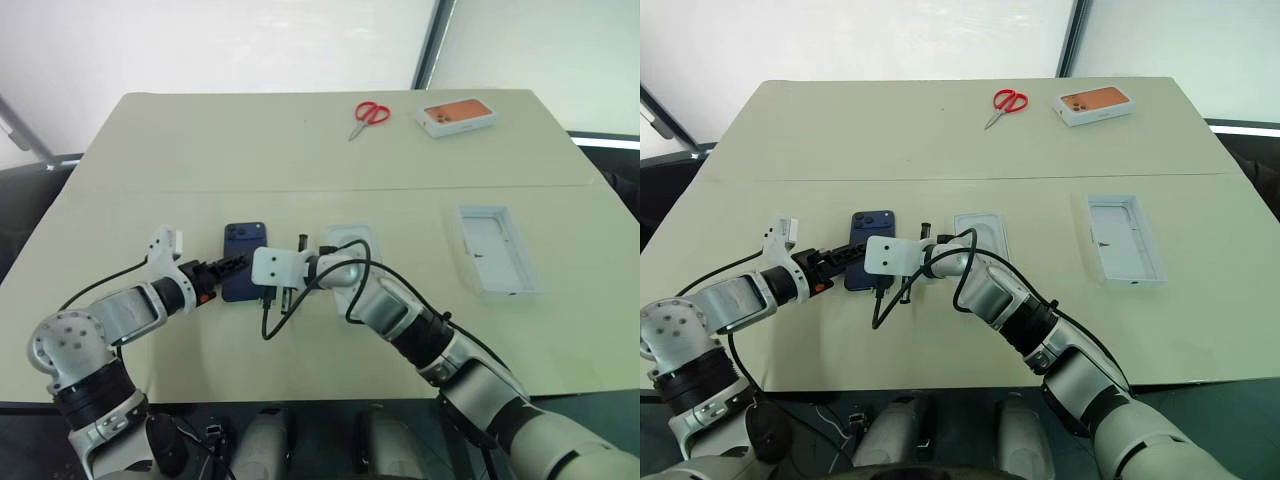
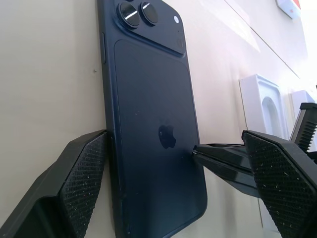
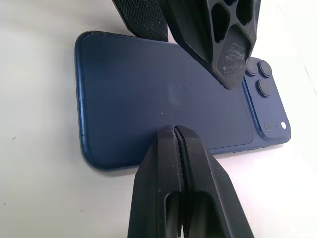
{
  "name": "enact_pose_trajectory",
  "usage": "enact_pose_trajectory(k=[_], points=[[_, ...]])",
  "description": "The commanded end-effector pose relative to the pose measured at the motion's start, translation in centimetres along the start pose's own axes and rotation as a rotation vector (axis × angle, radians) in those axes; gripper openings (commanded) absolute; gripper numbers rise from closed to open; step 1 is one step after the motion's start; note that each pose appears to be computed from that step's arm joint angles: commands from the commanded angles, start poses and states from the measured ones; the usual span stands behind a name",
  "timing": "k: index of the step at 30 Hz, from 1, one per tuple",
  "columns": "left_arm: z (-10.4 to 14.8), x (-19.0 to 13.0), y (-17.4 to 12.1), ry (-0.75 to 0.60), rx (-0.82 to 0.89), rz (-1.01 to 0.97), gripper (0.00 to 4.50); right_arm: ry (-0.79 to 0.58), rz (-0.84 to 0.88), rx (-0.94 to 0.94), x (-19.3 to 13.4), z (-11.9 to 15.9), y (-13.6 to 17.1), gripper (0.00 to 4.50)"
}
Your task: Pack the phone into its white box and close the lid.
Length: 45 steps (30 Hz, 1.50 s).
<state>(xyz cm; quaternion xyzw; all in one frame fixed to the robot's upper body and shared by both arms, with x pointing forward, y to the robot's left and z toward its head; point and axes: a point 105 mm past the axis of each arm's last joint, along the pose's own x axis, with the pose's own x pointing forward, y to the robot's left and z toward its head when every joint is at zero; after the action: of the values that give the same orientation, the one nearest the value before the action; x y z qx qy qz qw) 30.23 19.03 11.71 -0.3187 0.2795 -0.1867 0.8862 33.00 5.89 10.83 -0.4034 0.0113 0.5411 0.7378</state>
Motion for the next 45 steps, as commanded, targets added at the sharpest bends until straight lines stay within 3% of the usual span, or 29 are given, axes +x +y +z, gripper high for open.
enact_pose_trajectory(k=[1,5,15,18,20,28,35,40,45], points=[[-0.3,0.0,-0.1,0.026,-0.031,-0.036,3.65,-0.038,-0.026,-0.016,-0.4,1.0,-0.6,0.00],[-0.2,0.0,-0.2,0.024,-0.031,-0.045,1.70,-0.036,-0.025,-0.012,-0.4,0.9,-0.6,0.00],[0.5,-0.4,-0.1,-0.035,-0.089,-0.074,1.70,-0.033,-0.028,-0.007,-0.5,0.8,-0.5,0.00],[0.8,-0.6,-0.3,-0.058,-0.102,-0.097,0.87,-0.031,-0.035,-0.008,-0.6,0.7,-0.7,0.00],[0.9,-0.7,-0.3,-0.061,-0.107,-0.100,0.03,-0.030,-0.048,-0.017,-0.9,0.8,-1.1,0.00],[1.5,-0.8,-0.3,-0.117,-0.169,-0.134,0.03,-0.045,-0.133,-0.007,-3.1,1.3,-3.7,0.00],[2.2,-0.9,-1.9,-0.173,-0.210,-0.236,0.03,-0.058,-0.208,0.051,-6.9,1.2,-6.0,0.00],[2.4,-0.9,-4.0,-0.207,-0.269,-0.345,0.03,-0.058,-0.225,0.071,-9.9,0.3,-6.6,0.00],[1.8,-0.2,-7.3,-0.150,-0.279,-0.419,0.03,-0.022,-0.225,0.104,-13.8,-1.5,-6.7,0.00]])
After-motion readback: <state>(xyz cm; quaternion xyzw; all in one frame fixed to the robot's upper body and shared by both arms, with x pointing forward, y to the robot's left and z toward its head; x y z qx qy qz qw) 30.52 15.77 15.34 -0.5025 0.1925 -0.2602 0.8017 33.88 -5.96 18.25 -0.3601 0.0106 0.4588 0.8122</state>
